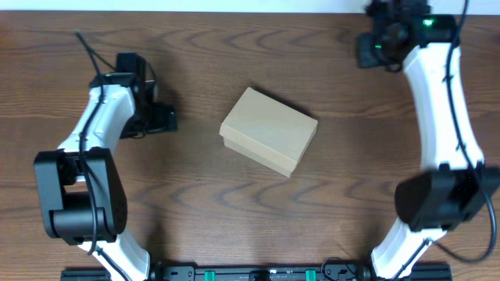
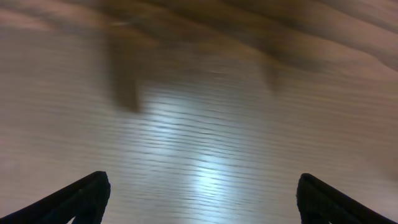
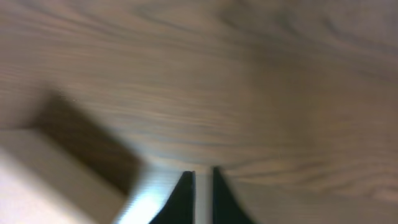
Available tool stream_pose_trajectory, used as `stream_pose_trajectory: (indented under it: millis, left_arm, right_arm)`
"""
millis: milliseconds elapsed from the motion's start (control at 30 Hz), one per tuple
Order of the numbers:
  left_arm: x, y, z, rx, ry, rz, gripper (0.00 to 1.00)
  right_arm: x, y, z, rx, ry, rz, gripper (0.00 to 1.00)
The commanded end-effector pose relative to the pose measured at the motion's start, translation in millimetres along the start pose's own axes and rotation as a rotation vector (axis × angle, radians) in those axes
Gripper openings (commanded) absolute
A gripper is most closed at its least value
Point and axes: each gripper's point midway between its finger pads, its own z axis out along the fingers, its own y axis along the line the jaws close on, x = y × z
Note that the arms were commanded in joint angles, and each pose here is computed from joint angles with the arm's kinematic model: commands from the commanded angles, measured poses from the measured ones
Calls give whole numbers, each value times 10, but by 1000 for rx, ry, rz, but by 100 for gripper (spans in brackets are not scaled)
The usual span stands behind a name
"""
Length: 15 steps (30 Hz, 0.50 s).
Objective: Pack container
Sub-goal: 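Press down on the closed box lid with the right gripper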
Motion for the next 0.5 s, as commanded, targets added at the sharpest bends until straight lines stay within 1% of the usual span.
stream_pose_trajectory:
  millis: [0,167,233,367,467]
  left_arm:
    - [-20,217,-53,-25,-12,-102,95]
    - [-10,308,-58,-27,-8,-127,95]
    - [-10,306,-58,-25,-7,-127,95]
    - [-12,298,-57,-20,-8,-126,95]
    - [-13,263,-57,0,-7,-123,95]
  right_arm:
    - [-19,610,-342,-5,-43,-72,1]
    - [262,1350,-452,-66,21,-128,1]
    - [383,1574,-494,-80,45,-153,1]
    - [618,1875,-575,-77,93,-156,1]
    - [831,1959,-628,-67,160,-135,1]
